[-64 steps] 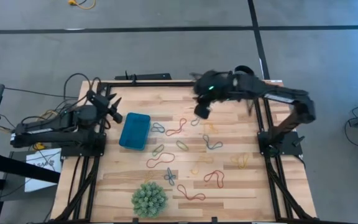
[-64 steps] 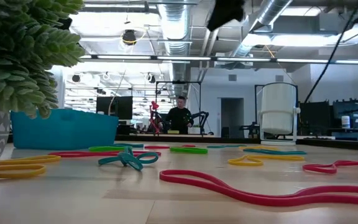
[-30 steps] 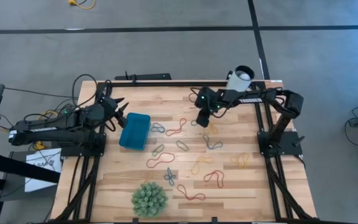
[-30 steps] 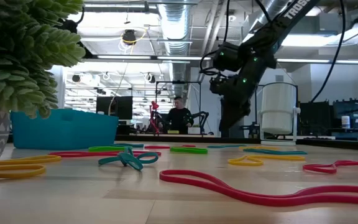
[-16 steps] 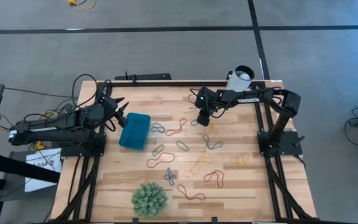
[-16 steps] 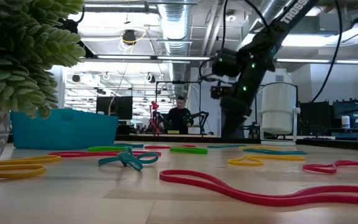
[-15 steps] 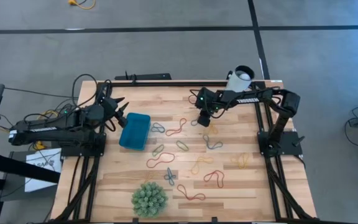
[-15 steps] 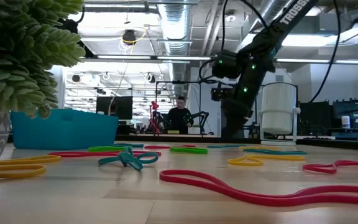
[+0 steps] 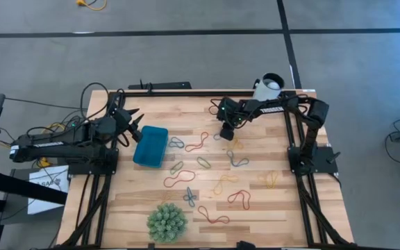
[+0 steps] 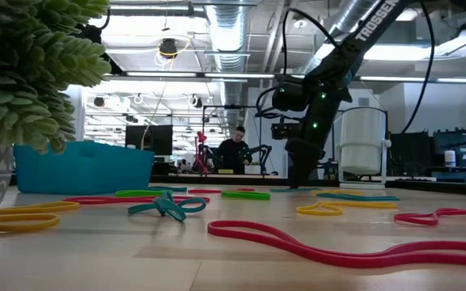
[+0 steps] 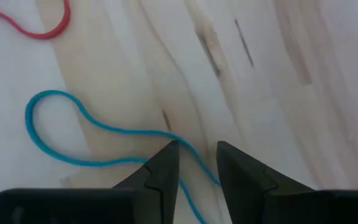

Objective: Pick and place items into bin
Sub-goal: Put the blue rubber band into the blue bin

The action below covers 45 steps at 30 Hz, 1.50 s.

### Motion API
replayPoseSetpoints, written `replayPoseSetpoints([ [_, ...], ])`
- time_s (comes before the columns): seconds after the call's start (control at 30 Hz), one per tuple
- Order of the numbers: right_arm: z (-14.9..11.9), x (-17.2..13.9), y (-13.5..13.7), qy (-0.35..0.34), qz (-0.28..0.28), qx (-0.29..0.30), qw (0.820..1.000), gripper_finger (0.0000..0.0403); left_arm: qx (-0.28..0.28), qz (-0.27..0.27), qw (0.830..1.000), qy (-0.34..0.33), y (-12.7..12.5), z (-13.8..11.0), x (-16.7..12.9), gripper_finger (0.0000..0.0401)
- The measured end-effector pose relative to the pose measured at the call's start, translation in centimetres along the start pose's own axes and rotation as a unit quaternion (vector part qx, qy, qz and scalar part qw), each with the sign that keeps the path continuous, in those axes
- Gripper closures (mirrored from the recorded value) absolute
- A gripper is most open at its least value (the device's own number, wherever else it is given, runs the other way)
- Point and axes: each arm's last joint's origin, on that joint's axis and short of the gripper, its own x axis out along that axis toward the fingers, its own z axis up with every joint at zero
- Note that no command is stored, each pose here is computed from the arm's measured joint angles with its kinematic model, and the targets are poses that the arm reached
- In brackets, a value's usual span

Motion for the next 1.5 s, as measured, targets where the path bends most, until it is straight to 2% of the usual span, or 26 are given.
replayPoseSetpoints([
  [0.17,0.0,0.0,-0.3,-0.003,-0.005,-0.019,1.0,0.0301,0.009,0.0,1.0,0.0,0.0,0.0,0.0,0.0278],
  [0.73,0.0,0.1,0.0,-0.005,0.013,-0.021,1.0,0.0301,0.013,-0.001,1.0,0.0,0.0,0.0,0.0,0.0278],
  [0.8,-0.3,0.2,-0.2,-0.011,0.026,-0.013,1.0,0.0301,0.014,-0.005,1.0,0.0,0.0,0.0,0.0,0.0278],
  [0.93,-0.9,0.5,-0.8,-0.027,0.091,0.002,0.995,0.0301,0.014,-0.01,1.0,0.0,-0.1,0.0,0.0,0.0278],
  [1.13,-1.3,0.5,-2.8,-0.042,0.117,0.053,0.991,0.0301,0.01,-0.011,1.0,0.0,-0.1,0.0,0.0,0.0278],
  [1.23,-1.4,0.5,-3.1,-0.043,0.119,0.059,0.99,0.0301,0.006,-0.012,1.0,0.0,-0.1,0.0,0.0,0.0278],
  [1.37,-1.2,0.5,-2.0,-0.035,0.108,0.022,0.993,0.0302,0.006,-0.015,1.0,0.0,-0.1,0.0,0.0,0.0278],
  [1.5,-0.9,0.6,-0.5,-0.021,0.057,-0.033,0.998,0.0307,0.004,-0.015,1.0,0.0,-0.1,0.0,0.0,0.0278],
])
